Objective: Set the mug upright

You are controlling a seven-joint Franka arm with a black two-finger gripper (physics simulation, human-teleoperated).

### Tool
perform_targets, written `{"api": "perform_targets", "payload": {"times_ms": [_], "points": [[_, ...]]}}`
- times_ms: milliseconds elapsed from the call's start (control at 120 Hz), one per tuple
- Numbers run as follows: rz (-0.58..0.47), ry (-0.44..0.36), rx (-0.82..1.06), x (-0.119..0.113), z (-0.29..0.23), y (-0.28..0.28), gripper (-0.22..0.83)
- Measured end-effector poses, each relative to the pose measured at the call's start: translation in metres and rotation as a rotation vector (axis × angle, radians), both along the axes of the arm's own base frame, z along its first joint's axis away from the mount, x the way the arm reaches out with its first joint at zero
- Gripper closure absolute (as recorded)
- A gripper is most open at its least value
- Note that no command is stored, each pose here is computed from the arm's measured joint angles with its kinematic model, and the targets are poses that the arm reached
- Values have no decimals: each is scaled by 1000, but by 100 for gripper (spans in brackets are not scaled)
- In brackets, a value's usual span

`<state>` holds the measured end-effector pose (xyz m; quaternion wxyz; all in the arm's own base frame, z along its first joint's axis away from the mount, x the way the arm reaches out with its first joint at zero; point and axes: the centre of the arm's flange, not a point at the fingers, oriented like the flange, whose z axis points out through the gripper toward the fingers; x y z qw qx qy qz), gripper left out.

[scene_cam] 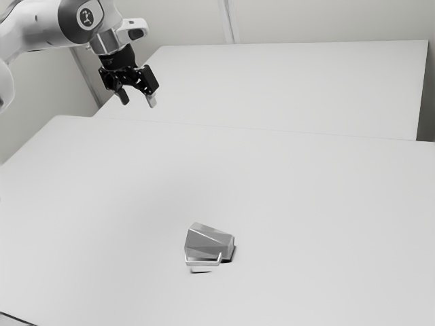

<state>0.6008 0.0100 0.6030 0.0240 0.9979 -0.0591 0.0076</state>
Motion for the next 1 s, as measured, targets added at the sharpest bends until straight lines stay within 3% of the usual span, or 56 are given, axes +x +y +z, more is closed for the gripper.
{"api": "perform_targets", "payload": {"times_ms": [333,683,1000], "points": [[-14,25,-43,-9,-13,-3,0],[69,183,-378,-113,-101,-18,0],[173,231,-637,-155,-209,-32,0]]}}
